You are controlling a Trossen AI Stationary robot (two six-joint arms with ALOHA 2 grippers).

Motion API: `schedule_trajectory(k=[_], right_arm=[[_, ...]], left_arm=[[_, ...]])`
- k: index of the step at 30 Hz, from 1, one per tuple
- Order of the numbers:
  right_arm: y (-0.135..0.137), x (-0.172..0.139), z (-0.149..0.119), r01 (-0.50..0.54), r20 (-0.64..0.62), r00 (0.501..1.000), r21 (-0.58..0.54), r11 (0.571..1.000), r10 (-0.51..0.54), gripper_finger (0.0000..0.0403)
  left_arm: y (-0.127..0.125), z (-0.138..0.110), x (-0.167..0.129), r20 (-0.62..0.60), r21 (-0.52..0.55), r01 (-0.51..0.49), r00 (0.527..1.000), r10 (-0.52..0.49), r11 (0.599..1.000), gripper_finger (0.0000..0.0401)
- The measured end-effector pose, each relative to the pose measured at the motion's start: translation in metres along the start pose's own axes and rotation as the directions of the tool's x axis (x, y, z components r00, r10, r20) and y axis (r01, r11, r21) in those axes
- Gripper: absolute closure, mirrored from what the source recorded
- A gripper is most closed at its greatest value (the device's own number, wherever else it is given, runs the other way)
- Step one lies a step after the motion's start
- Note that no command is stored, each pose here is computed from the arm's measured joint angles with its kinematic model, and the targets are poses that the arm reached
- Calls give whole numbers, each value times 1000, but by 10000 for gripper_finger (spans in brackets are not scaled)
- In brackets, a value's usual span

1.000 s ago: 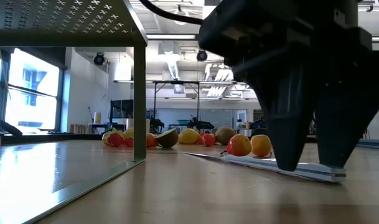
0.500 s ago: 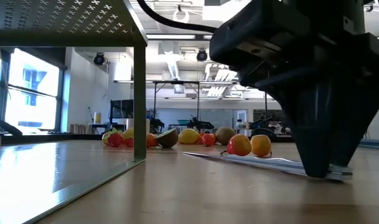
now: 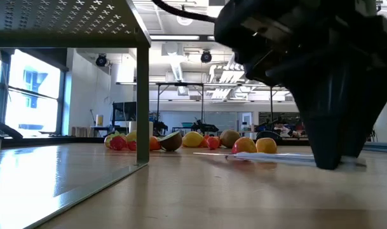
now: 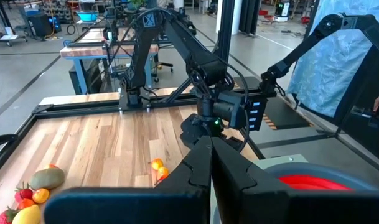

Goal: Pick & Place Fruit
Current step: Put the table knife on the shelf

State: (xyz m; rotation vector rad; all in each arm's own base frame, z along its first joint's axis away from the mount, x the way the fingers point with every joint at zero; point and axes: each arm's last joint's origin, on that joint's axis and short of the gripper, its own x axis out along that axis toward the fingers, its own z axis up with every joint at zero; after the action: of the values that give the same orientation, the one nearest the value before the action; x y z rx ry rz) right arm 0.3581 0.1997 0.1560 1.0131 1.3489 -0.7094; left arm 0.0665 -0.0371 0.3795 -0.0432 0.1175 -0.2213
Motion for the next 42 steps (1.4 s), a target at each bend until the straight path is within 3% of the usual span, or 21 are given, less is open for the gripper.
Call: schedule_trajectory(k=[9, 18, 28, 42], right_arm=[[-1, -33, -1, -74, 4, 997, -2, 997, 74, 362], [-10, -100, 12, -232, 95, 969, 15, 973, 230, 362], [-21, -164, 28, -446, 207, 871, -47, 894, 445, 362], [-10, -191, 64, -644, 193, 731, -125, 755, 655, 362]], left_arm=[[0, 1, 0, 5, -3, 1, 1000, -1, 1000, 400], [0, 1, 0, 7, -3, -11, 1000, 11, 1000, 400], [0, 1, 0, 7, -3, -15, 1000, 15, 1000, 400], [0, 0, 0, 4, -87, -10, 1000, 11, 996, 400]])
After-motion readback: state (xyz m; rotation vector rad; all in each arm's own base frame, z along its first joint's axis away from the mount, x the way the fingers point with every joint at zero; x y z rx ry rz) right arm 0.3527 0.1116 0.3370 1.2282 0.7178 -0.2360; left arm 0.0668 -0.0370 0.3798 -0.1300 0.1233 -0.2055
